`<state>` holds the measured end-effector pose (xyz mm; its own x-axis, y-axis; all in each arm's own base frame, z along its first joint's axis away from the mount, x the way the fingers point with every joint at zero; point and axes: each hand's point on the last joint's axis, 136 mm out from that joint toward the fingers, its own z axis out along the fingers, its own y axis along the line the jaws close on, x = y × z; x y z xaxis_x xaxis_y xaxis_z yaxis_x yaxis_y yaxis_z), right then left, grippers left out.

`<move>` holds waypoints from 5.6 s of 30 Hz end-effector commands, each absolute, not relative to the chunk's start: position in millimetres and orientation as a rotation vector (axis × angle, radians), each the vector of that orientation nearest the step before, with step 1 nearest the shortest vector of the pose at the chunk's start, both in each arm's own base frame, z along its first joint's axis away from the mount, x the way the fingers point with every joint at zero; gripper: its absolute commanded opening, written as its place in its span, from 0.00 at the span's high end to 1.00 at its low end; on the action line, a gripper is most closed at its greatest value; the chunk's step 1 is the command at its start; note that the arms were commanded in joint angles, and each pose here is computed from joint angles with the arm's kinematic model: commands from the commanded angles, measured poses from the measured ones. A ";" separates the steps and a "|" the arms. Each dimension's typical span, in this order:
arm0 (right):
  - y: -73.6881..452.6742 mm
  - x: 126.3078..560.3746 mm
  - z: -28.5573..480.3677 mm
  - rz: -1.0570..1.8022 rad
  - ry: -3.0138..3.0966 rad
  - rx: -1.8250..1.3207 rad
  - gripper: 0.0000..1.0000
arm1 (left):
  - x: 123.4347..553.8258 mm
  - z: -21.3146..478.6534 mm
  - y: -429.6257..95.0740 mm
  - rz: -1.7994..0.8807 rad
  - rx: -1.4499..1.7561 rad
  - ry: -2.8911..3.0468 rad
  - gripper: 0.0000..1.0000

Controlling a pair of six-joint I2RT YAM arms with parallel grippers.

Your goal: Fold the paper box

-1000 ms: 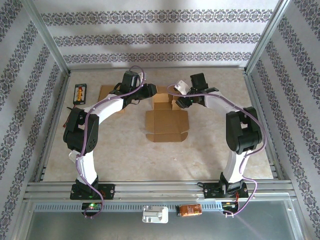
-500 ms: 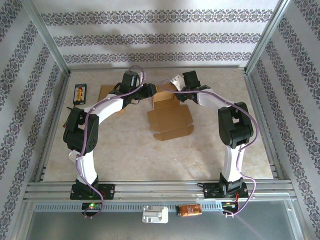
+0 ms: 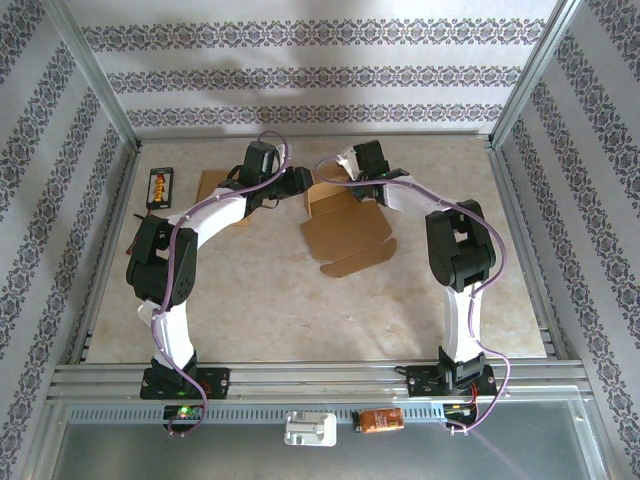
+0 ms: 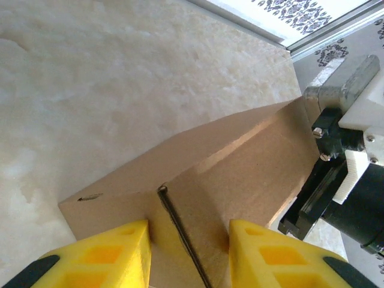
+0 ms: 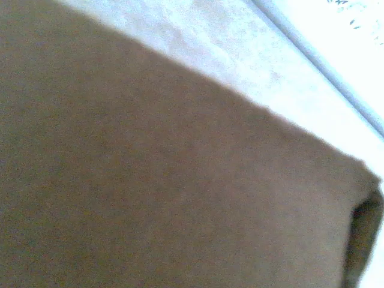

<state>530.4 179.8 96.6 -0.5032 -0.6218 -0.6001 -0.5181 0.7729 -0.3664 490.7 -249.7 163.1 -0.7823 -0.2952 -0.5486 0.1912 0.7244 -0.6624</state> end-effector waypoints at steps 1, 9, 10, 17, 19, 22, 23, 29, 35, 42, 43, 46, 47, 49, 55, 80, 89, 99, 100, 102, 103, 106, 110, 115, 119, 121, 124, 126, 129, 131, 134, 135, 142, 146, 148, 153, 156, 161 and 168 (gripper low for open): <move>193.2 519.2 70.2 -0.171 2.256 -0.969 1.00 | 480.2 170.7 -267.4 -1.026 -0.007 2.278 0.64; 200.5 521.0 85.2 -0.136 2.212 -0.982 0.93 | 481.2 197.9 -265.6 -1.083 -0.051 2.173 0.52; 200.7 519.9 87.3 -0.135 2.205 -0.993 0.98 | 479.6 203.5 -266.1 -1.097 -0.047 2.152 0.50; 177.2 491.7 143.9 -0.362 2.034 -1.325 1.00 | 436.2 281.3 -246.4 -1.100 0.042 1.947 0.32; 153.8 477.7 168.0 -0.573 1.985 -1.516 1.00 | 414.1 300.4 -226.9 -0.991 0.078 1.900 0.29; 119.1 460.8 200.4 -1.028 1.838 -1.848 1.00 | 385.5 315.0 -184.9 -0.747 0.073 1.858 0.27; 113.3 457.7 207.1 -1.169 1.753 -1.949 1.00 | 378.2 317.5 -173.0 -0.680 0.068 1.840 0.27; 184.6 417.6 192.4 -1.145 1.222 -2.287 0.91 | 349.2 318.2 -121.5 -0.464 -0.019 1.717 0.25; 253.2 390.0 117.4 -1.080 0.869 -2.385 0.75 | 339.7 300.7 -114.5 -0.467 -0.051 1.765 0.23; 261.4 370.4 140.4 -0.951 1.013 -2.206 0.30 | 339.4 278.4 -132.9 -0.504 0.059 1.863 0.23; 259.6 367.2 151.9 -0.911 1.084 -2.151 0.31 | 339.3 271.6 -137.0 -0.502 0.094 1.906 0.25; 252.8 363.8 187.5 -0.788 1.366 -1.878 0.29 | 340.4 252.9 -146.7 -0.519 0.145 2.007 0.29; 249.4 364.4 200.8 -0.730 1.491 -1.733 0.27 | 341.1 249.4 -150.9 -0.537 0.157 2.032 0.30; 230.1 364.9 229.3 -0.572 1.812 -1.279 0.27 | 341.8 244.2 -164.9 -0.610 0.197 2.081 0.31; 135.8 310.0 193.8 0.185 2.504 -0.003 0.28 | 337.3 225.1 -210.1 -0.827 0.428 2.173 0.30; 97.9 400.6 178.7 0.395 2.322 -0.289 0.28 | 451.3 161.2 -295.2 -0.970 0.930 2.037 0.24; 98.1 402.7 190.2 0.371 2.278 -0.333 0.65 | 456.4 176.8 -300.7 -1.004 0.985 1.972 0.46; 105.0 406.7 206.2 0.296 2.244 -0.325 0.85 | 463.9 159.4 -278.1 -0.653 0.904 2.186 0.60; 106.5 407.0 207.4 0.277 2.231 -0.341 0.85 | 464.4 158.9 -274.1 -0.622 0.883 2.203 0.58; 107.2 408.4 209.4 0.252 2.215 -0.357 0.86 | 464.9 160.2 -269.6 -0.591 0.857 2.214 0.62; 106.8 409.5 210.1 0.242 2.212 -0.361 0.87 | 465.9 160.8 -268.2 -0.583 0.849 2.209 0.68; 110.8 412.4 213.1 0.245 2.199 -0.376 0.90 | 467.3 165.6 -272.6 -0.607 0.847 2.189 0.84; 120.7 417.8 214.1 0.232 2.177 -0.399 0.93 | 473.6 177.2 -285.5 -0.675 0.803 2.137 0.99; 136.8 432.7 225.3 0.249 2.093 -0.369 0.94 | 483.3 189.1 -298.8 -0.633 0.747 2.044 1.00; 147.2 444.9 241.0 0.263 2.033 -0.369 0.98 | 491.3 195.5 -300.0 -0.564 0.705 1.934 1.00; 157.0 448.8 247.0 0.267 1.979 -0.400 1.00 | 495.2 196.9 -298.4 -0.540 0.677 1.859 1.00; 166.6 454.0 235.4 0.214 1.915 -0.425 1.00 | 494.3 194.5 -302.0 -0.516 0.665 1.748 1.00; 166.6 456.6 223.3 0.171 1.925 -0.410 1.00 | 487.2 190.2 -310.0 -0.549 0.674 1.694 1.00; 164.6 457.3 210.0 0.163 1.946 -0.355 1.00 | 474.9 178.6 -327.8 -0.598 0.692 1.708 1.00; 162.7 454.1 200.0 0.165 1.949 -0.319 1.00 | 465.9 178.0 -339.8 -0.604 0.700 1.716 1.00; 159.0 447.0 182.8 0.178 1.975 -0.268 1.00 | 454.5 181.5 -350.9 -0.623 0.689 1.723 1.00; 157.4 444.3 177.9 0.179 1.988 -0.252 1.00 | 451.2 182.6 -352.9 -0.627 0.681 1.721 1.00; 151.5 418.7 156.4 0.200 1.983 -0.206 1.00 | 430.5 166.6 -366.0 -0.632 0.653 1.745 1.00; 142.1 400.0 139.8 0.195 2.002 -0.191 1.00 | 419.9 157.5 -368.8 -0.646 0.613 1.780 1.00; 135.5 392.7 133.5 0.183 2.013 -0.181 1.00 | 414.6 151.1 -372.4 -0.653 0.605 1.812 1.00; 123.1 380.3 116.8 0.240 2.081 -0.117 1.00 | 398.2 134.3 -386.7 -0.661 0.613 1.882 1.00; 117.3 376.5 107.2 0.321 2.125 -0.040 1.00 | 395.8 120.6 -385.8 -0.678 0.552 1.953 1.00; 121.3 371.5 93.5 0.407 2.169 0.006 1.00 | 389.8 102.2 -396.4 -0.780 0.459 2.031 1.00; 128.6 363.8 98.6 0.434 2.143 -0.008 1.00 | 385.4 92.9 -415.0 -0.847 0.411 2.091 0.95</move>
<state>397.5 90.7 143.2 -0.3972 0.2106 -0.8932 -0.0457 0.9676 0.2485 437.8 -366.6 137.3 -0.4271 -0.0940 -0.8993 0.4835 0.8167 -0.3149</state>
